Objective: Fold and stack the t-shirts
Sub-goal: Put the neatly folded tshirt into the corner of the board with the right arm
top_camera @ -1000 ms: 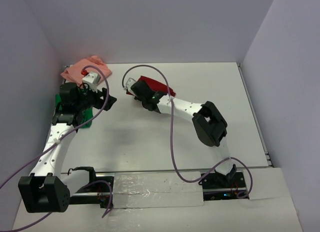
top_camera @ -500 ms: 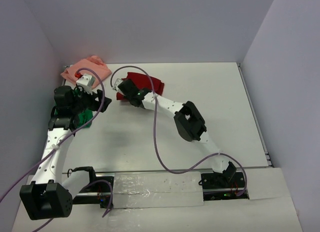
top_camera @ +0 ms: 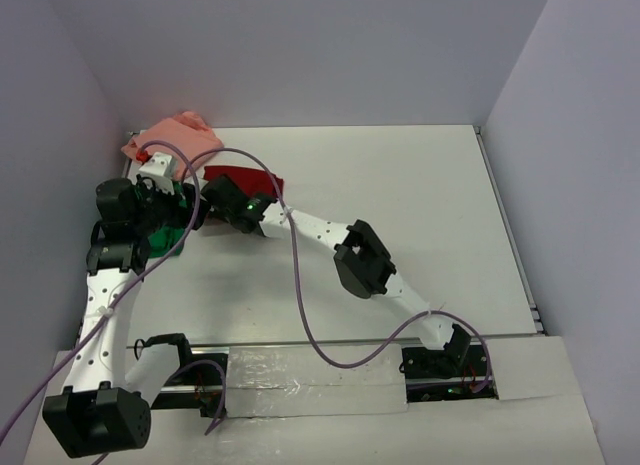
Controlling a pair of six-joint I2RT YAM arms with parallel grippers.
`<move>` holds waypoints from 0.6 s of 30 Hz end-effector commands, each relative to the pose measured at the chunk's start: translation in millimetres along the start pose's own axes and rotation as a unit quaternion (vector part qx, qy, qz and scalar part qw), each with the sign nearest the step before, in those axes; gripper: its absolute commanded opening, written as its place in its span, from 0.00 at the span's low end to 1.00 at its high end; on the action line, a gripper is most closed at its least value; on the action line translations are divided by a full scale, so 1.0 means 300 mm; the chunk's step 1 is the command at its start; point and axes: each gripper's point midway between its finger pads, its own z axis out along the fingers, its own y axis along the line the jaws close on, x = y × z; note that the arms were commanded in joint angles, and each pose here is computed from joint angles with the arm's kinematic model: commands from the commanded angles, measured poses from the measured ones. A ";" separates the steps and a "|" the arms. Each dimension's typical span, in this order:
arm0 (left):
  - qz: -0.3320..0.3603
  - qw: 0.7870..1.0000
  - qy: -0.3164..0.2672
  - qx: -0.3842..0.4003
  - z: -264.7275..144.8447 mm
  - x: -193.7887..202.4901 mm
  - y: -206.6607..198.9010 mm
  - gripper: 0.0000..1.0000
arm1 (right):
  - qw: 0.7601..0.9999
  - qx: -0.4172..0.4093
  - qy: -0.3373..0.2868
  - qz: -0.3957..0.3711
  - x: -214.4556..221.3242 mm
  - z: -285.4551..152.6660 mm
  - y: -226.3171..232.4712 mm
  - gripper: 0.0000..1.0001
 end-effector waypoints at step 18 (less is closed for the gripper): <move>-0.018 0.888 -0.288 -0.358 -0.504 -0.535 0.257 0.89 | 0.990 -0.074 -0.113 0.041 -0.221 -0.043 0.265 0.00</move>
